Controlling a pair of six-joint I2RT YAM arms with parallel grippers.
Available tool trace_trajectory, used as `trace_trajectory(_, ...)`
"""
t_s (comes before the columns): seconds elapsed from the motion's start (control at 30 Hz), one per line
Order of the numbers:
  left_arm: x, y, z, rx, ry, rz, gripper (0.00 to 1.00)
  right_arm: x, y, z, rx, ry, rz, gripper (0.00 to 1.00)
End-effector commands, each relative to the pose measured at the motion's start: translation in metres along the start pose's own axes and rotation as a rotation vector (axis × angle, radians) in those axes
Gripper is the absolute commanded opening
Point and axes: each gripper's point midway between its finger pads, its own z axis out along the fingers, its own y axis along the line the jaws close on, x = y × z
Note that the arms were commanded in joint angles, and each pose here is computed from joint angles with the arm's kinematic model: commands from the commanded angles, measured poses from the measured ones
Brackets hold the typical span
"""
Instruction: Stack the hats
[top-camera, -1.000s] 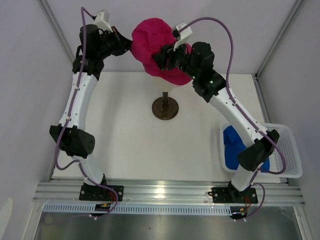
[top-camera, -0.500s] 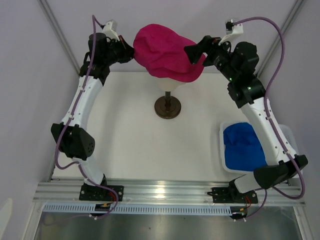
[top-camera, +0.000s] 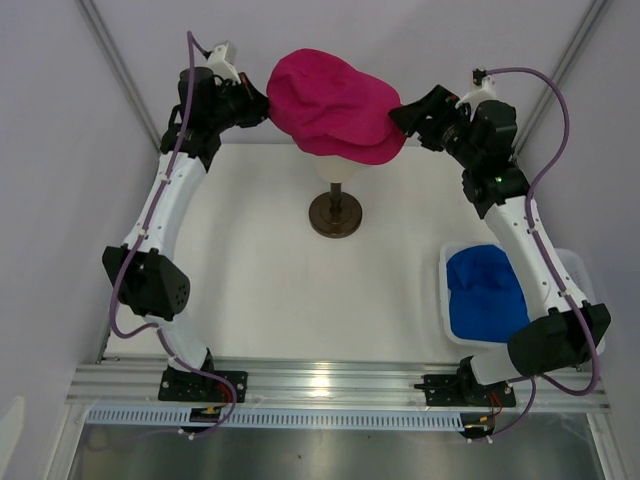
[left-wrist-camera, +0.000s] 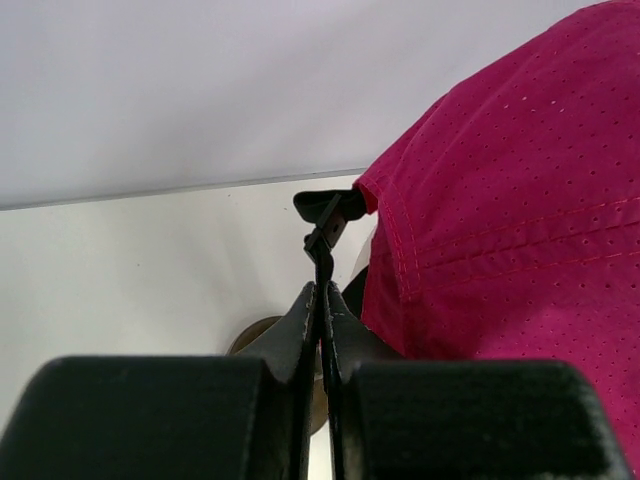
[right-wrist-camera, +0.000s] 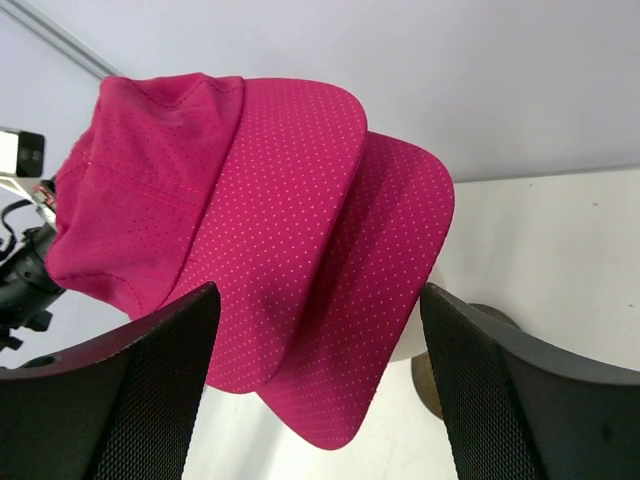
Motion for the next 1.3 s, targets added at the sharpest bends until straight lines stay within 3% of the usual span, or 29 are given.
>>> trace_trajectory(0.0,-0.019,-0.02,-0.016,0.036,-0.056,0.052,0.06,-0.02,0.029,-0.003,-0.111,-0.06,0.024,0.83)
trace_trajectory(0.2,-0.018,-0.021,-0.015,0.035,-0.053,0.052,0.06,-0.02,0.025,0.0,-0.096,-0.066,-0.001,0.76)
trace_trajectory(0.43,-0.018,-0.022,-0.016,0.033,-0.056,0.058,0.06,-0.044,0.016,-0.019,0.016,-0.144,-0.105,0.78)
trace_trajectory(0.7,-0.018,-0.027,-0.014,0.038,-0.056,0.063,0.06,-0.048,0.032,-0.017,-0.04,-0.132,-0.155,0.78)
trace_trajectory(1.27,-0.019,-0.028,-0.012,0.028,-0.054,0.078,0.06,-0.022,0.027,0.024,-0.118,-0.043,-0.048,0.72)
